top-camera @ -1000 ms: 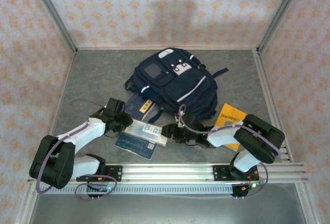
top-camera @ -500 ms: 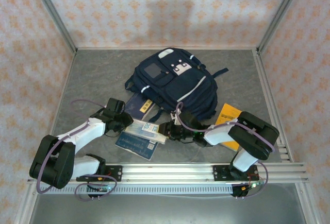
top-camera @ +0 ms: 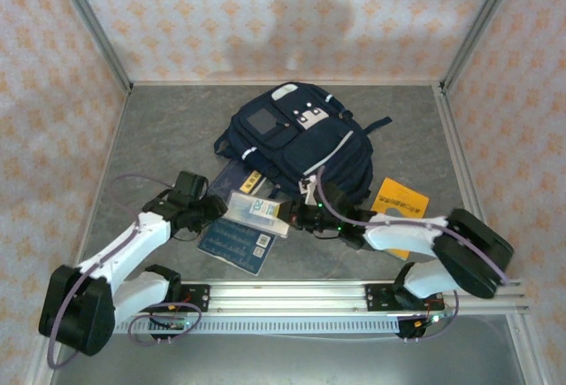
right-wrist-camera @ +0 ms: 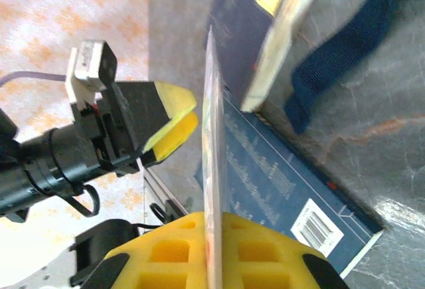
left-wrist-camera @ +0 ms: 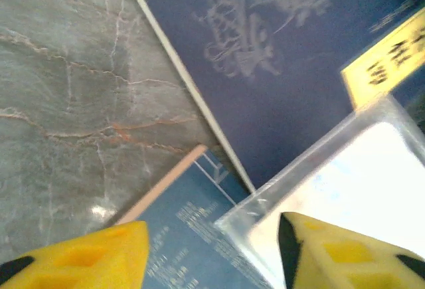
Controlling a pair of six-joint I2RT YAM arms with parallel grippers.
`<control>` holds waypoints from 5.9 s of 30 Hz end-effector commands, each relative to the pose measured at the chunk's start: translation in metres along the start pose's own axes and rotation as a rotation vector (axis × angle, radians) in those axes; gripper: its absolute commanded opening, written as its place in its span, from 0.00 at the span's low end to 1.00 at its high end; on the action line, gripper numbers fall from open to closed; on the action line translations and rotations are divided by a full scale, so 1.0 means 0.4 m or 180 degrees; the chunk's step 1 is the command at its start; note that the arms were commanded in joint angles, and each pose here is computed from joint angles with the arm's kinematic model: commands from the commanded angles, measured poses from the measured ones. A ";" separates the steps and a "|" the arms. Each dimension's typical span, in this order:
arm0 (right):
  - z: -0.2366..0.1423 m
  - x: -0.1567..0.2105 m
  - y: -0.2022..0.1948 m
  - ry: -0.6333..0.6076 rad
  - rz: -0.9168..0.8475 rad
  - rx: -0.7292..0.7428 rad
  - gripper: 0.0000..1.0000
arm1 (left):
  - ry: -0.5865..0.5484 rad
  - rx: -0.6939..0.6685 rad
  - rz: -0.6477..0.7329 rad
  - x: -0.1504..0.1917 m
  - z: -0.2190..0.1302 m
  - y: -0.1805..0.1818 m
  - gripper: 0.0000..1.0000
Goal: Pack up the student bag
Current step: Open the student bag at the top-center of the table, then place the loose stationery in the student bag, then close the student bag at the top-center of the table.
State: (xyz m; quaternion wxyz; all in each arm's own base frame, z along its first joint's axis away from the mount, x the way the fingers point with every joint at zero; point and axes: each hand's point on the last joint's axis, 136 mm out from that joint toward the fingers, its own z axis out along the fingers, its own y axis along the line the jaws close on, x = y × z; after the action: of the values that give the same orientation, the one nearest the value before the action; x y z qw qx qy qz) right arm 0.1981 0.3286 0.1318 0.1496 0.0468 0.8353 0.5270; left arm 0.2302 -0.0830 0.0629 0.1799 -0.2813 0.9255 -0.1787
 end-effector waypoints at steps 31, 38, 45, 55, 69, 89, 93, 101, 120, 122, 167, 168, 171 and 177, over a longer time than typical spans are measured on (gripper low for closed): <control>-0.936 -0.218 -0.026 -0.3552 -0.0867 0.2243 0.04 | -0.0222 -0.0445 0.4007 0.022 0.181 -0.881 0.98; -0.923 -0.212 -0.040 -0.3469 -0.0928 0.2264 0.05 | -0.0193 -0.0313 0.3890 0.051 0.297 -0.906 0.91; -0.921 -0.210 -0.046 -0.3477 -0.0952 0.2234 0.06 | -0.0016 -0.0336 0.3865 0.081 0.382 -0.881 0.63; -0.919 -0.209 -0.035 -0.3462 -0.0966 0.2149 0.06 | 0.0108 -0.0063 0.3571 0.035 0.312 -0.899 0.00; -0.792 -0.232 -0.031 -0.3134 -0.0947 0.1986 0.07 | -0.0123 0.0921 0.3066 -0.171 -0.087 -0.965 0.00; -0.463 -0.309 0.016 -0.2499 0.0012 0.0423 0.07 | -0.0003 0.1744 0.2794 -0.218 -0.191 -1.011 0.00; -0.416 -0.344 0.010 -0.2443 0.0204 0.0239 0.06 | 0.0087 0.1870 0.2717 -0.206 -0.189 -1.024 0.00; -0.330 -0.428 0.013 -0.2480 0.0210 0.0327 0.05 | 0.0224 0.1979 0.2649 -0.190 -0.175 -1.033 0.00; 0.193 -0.711 -0.171 -0.2219 0.0883 0.0082 0.22 | 0.0494 0.2272 0.2493 -0.157 -0.150 -1.066 0.00; 0.232 -0.719 -0.183 -0.2104 0.0891 0.0139 0.33 | 0.0515 0.2272 0.2486 -0.156 -0.142 -1.065 0.00; -0.632 -0.278 -0.141 -0.2309 -0.0761 0.2510 0.72 | 0.0979 0.1494 0.2546 -0.034 0.104 -0.955 0.34; -0.635 -0.274 -0.137 -0.2287 -0.0797 0.2498 0.72 | 0.0991 0.1477 0.2554 -0.021 0.104 -0.953 0.40; -0.651 -0.258 -0.146 -0.2201 -0.0719 0.2615 0.72 | 0.0934 0.1523 0.2522 -0.008 0.073 -0.957 0.51; -0.688 -0.223 -0.196 -0.2016 -0.0404 0.3110 0.90 | 0.0552 0.1512 0.2405 -0.027 -0.044 -0.901 0.58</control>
State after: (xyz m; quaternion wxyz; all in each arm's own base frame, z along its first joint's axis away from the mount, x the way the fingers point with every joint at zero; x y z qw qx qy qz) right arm 0.2252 0.0573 0.2049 0.4196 0.2030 0.8792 0.0984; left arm 0.3872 -0.3718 0.1605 0.1079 0.1571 0.9300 -0.3143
